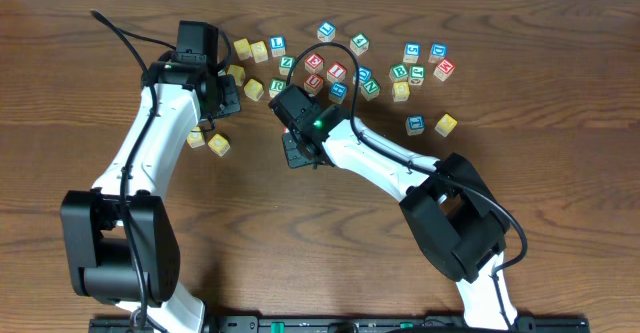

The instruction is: Spell out AI2

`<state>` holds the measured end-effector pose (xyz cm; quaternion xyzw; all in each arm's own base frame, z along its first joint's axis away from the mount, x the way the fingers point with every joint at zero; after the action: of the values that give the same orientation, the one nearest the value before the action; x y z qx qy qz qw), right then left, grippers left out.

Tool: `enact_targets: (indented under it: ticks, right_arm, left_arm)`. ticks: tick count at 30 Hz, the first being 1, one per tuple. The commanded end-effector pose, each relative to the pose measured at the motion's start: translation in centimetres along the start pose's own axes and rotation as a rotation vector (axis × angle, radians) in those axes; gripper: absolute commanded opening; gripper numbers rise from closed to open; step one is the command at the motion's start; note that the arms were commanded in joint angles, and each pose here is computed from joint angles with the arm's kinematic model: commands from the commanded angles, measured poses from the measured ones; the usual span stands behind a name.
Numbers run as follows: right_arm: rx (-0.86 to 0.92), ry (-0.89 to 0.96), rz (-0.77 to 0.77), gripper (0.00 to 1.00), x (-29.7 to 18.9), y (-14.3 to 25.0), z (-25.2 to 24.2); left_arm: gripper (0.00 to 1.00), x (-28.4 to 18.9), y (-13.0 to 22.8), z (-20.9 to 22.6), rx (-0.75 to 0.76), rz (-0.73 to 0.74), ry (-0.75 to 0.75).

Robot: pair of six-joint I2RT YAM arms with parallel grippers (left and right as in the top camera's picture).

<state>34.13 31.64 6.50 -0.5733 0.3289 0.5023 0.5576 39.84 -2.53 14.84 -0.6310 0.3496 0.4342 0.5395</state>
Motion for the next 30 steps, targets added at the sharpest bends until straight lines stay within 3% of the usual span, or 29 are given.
enact_targets:
  ticks: [1, 15, 23, 30]
  right_arm:
    - [0.018, 0.037, -0.018, 0.01, 0.7, -0.3, -0.6]
    - [0.015, 0.009, -0.023, 0.01, 0.0, -0.7, -0.2]
    - [0.03, -0.053, -0.079, 0.01, -7.5, -3.0, -0.2]
    - [0.054, 0.012, 0.023, 0.01, -6.2, -0.8, -1.7]
  left_arm:
    - [0.08, 0.2, -0.2, 0.0, 0.013, 0.003, -0.009]
    - [0.08, 0.3, -0.1, 0.0, 0.013, 0.006, -0.01]
    - [0.08, 0.3, 0.0, 0.1, 0.014, 0.012, -0.011]
    - [0.08, 0.3, 0.0, 0.1, 0.013, 0.012, -0.011]
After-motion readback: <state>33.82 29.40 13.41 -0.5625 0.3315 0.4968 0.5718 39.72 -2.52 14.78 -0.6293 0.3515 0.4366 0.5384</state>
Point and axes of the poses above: each gripper's point midway between its finger pads, its own x axis out along the fingers, its own z axis along the line the jaws close on, y = z × x, the point moved 5 cm from there along -x, back along the fingers, and after that the axes turned 3 degrees about x, right-handed, at the moved point
